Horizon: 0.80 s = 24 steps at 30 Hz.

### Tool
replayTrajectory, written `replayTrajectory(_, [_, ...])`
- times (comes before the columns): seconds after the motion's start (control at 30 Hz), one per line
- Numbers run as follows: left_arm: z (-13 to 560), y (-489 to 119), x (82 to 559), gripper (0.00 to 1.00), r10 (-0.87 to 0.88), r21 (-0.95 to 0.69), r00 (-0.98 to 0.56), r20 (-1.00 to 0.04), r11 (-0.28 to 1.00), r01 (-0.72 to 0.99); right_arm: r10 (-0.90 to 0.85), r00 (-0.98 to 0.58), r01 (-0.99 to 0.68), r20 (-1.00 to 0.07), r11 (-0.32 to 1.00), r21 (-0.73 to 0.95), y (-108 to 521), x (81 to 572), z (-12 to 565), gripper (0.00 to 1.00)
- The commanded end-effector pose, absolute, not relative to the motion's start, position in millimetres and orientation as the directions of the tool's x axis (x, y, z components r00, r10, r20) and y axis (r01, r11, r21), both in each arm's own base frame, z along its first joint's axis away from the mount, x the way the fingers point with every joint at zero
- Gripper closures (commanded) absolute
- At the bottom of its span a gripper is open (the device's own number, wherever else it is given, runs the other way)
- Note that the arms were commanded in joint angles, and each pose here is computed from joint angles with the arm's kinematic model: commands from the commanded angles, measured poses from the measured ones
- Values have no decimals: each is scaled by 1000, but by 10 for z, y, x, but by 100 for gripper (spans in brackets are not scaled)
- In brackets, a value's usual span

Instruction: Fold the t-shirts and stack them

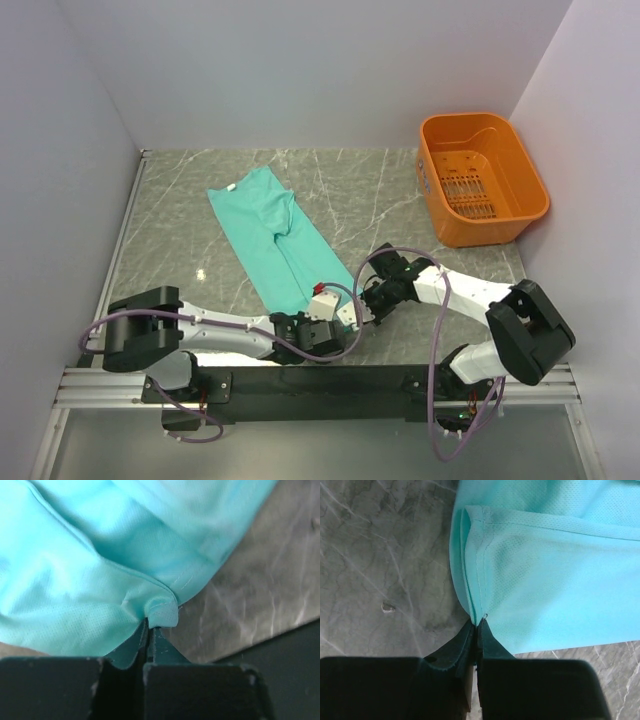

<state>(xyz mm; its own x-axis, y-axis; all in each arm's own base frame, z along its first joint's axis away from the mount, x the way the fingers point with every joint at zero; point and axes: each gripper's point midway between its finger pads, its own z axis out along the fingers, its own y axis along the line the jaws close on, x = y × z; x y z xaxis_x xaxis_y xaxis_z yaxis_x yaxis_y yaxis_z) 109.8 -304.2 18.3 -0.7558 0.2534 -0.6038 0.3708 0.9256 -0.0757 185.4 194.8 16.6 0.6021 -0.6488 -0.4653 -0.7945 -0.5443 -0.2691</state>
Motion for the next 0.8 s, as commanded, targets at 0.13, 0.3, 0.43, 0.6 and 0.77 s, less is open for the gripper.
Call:
replayTrajectory(0.13, [211, -2923, 603, 100, 401, -186, -772, -493, 818, 544, -603, 602, -795, -523, -515, -321, 2016, 1810, 456, 100])
replayTrajectory(0.3, [309, -2969, 515, 100, 414, -251, -760, -500, 771, 585, -587, 596, -799, -549, -506, -326, 2040, 1770, 553, 100])
replayTrajectory(0.43, [444, -2983, 534, 100, 406, -264, -747, -526, 757, 597, -581, 587, -804, -564, -504, -317, 2044, 1733, 610, 100])
replayTrajectory(0.6, [661, -3001, 644, 100, 380, -283, -741, -554, 751, 597, -570, 574, -811, -588, -495, -311, 2094, 1722, 765, 100])
replayTrajectory(0.77, [866, -2989, 723, 100, 326, -352, -745, -582, 724, 593, -571, 538, -831, -620, -484, -275, 2146, 1718, 921, 100])
